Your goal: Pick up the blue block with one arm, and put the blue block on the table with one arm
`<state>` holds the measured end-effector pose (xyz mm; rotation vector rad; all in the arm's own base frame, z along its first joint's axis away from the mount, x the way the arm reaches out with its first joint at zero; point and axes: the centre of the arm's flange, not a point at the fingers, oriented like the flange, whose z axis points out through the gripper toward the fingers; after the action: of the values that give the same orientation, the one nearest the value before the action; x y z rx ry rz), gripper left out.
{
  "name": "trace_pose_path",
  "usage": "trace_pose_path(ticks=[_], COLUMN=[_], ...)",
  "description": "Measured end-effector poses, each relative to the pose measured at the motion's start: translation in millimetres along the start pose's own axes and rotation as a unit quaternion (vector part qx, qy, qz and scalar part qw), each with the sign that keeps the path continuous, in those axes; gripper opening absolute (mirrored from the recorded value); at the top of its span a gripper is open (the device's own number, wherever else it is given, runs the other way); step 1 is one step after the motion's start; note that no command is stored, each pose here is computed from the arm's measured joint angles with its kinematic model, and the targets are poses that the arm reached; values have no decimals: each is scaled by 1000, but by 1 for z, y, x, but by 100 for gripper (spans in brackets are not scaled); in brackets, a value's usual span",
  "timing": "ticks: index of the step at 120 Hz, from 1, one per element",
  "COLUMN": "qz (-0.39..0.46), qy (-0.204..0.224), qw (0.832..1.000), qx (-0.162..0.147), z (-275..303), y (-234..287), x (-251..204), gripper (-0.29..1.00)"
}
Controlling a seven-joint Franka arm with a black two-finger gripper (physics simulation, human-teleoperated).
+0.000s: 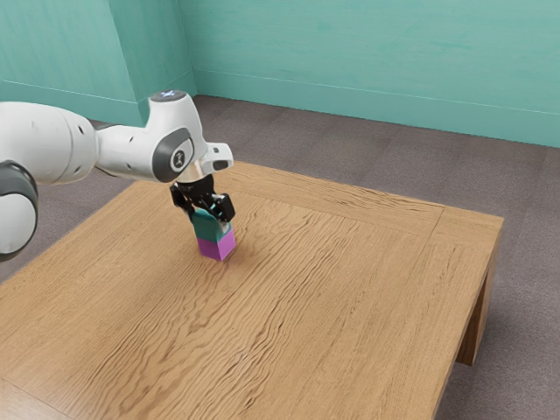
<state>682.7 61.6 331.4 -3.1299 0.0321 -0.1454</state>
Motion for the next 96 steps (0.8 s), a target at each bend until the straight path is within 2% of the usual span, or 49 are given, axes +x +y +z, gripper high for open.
trace_pose_path(ticks=[51,82,96], qz=[8,9,9], qy=[-2,0,12], qw=[1000,1000,1000], qx=[0,1,4], z=[10,7,-11], y=[-1,0,-1], x=[6,6,7], gripper=[69,44,40])
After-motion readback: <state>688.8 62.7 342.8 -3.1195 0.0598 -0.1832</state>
